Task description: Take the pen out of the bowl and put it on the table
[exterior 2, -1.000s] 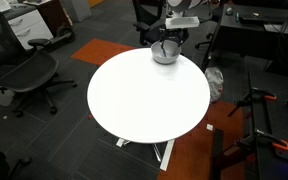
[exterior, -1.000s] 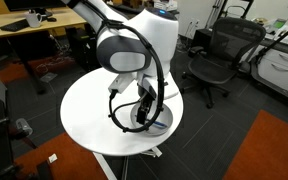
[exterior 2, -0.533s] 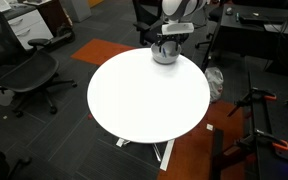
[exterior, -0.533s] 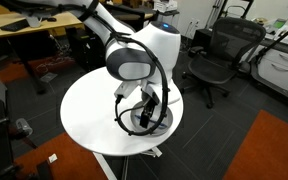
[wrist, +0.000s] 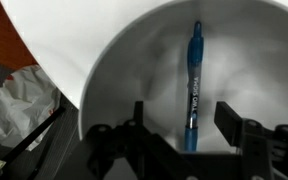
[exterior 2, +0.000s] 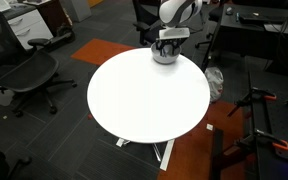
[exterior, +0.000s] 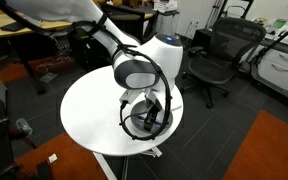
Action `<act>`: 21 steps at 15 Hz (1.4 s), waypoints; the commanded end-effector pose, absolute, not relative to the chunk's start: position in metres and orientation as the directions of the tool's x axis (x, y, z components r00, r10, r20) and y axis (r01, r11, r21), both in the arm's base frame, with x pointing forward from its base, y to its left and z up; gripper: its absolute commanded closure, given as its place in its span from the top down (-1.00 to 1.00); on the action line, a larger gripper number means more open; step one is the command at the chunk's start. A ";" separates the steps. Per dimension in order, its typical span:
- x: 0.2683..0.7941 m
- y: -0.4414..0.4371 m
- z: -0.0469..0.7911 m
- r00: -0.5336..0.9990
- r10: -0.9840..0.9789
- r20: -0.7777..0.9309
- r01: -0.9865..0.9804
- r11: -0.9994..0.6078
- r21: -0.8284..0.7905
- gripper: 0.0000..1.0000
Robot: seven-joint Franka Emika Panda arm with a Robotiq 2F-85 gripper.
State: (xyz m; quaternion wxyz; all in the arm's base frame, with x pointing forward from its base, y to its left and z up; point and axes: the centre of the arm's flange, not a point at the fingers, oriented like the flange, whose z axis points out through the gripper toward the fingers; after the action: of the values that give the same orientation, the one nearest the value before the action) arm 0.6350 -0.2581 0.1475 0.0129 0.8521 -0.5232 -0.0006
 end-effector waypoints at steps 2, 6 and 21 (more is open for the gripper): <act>0.651 -0.261 0.147 0.434 -0.901 0.016 -0.900 -0.433 0.045 -0.32; 0.654 -0.263 0.147 0.435 -0.900 0.018 -0.900 -0.434 0.045 -0.90; 0.625 -0.206 0.298 0.479 -0.860 0.174 -0.851 -0.504 -0.147 -0.94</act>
State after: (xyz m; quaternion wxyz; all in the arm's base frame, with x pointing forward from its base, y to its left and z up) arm 0.6508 -0.2369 0.2643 0.0002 0.8506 -0.5175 0.0929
